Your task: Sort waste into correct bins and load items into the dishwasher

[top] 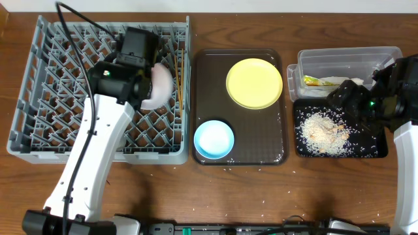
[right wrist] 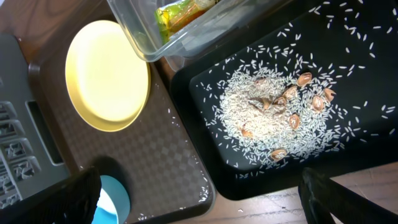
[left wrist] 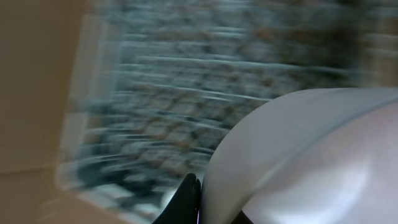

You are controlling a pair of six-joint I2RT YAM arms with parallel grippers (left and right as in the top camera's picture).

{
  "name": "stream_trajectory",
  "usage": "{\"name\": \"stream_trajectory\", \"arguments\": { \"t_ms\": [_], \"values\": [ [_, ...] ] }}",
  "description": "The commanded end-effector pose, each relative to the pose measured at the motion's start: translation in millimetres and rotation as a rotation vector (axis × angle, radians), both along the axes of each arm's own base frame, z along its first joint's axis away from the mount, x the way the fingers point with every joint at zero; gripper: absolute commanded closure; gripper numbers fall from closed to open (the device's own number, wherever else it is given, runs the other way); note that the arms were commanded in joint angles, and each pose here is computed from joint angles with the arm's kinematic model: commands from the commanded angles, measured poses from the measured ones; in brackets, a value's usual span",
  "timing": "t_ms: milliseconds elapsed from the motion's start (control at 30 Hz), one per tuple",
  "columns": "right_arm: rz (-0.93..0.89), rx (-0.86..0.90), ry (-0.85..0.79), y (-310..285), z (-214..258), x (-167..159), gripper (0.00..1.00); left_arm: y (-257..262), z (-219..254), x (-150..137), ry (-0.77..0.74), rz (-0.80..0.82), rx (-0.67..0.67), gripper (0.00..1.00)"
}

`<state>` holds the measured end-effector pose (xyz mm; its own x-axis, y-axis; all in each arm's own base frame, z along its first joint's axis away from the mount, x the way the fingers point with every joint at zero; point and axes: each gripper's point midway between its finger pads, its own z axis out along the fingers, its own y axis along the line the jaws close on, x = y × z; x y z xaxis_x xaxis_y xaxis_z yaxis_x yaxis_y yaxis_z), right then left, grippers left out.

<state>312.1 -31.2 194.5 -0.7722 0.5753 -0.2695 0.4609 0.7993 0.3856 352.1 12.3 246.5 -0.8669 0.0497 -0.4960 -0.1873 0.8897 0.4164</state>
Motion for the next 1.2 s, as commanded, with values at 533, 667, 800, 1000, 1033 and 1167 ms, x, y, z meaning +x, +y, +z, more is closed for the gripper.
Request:
{"name": "stream_trajectory", "arguments": {
  "t_ms": [533, 667, 800, 1000, 1033, 1167],
  "values": [
    [0.004, 0.003, -0.010, 0.3, 3.1, 0.4, 0.01, 52.4, -49.5, -13.8, 0.045, 0.229, 0.671, 0.92],
    [0.004, 0.003, -0.010, 0.3, 3.1, 0.4, 0.01, 52.4, -58.6, -14.7, 0.040, 0.244, 0.671, 0.93],
    [0.004, 0.003, -0.010, 0.3, 3.1, 0.4, 0.01, 38.7, -64.7, -12.5, 0.005, 0.231, 0.658, 0.93],
    [0.004, 0.003, -0.010, 0.3, 3.1, 0.4, 0.01, 3.8, -74.5, -6.8, -0.020, 0.137, 0.676, 0.93],
    [0.004, 0.003, -0.010, 0.3, 3.1, 0.4, 0.01, 3.0, -76.9, -6.5, -0.013, 0.133, 0.684, 0.93],
    [0.004, 0.003, -0.010, 0.4, 3.1, 0.4, 0.01, 6.4, -74.3, -5.6, -0.021, 0.126, 0.785, 0.93]
  ]
}}
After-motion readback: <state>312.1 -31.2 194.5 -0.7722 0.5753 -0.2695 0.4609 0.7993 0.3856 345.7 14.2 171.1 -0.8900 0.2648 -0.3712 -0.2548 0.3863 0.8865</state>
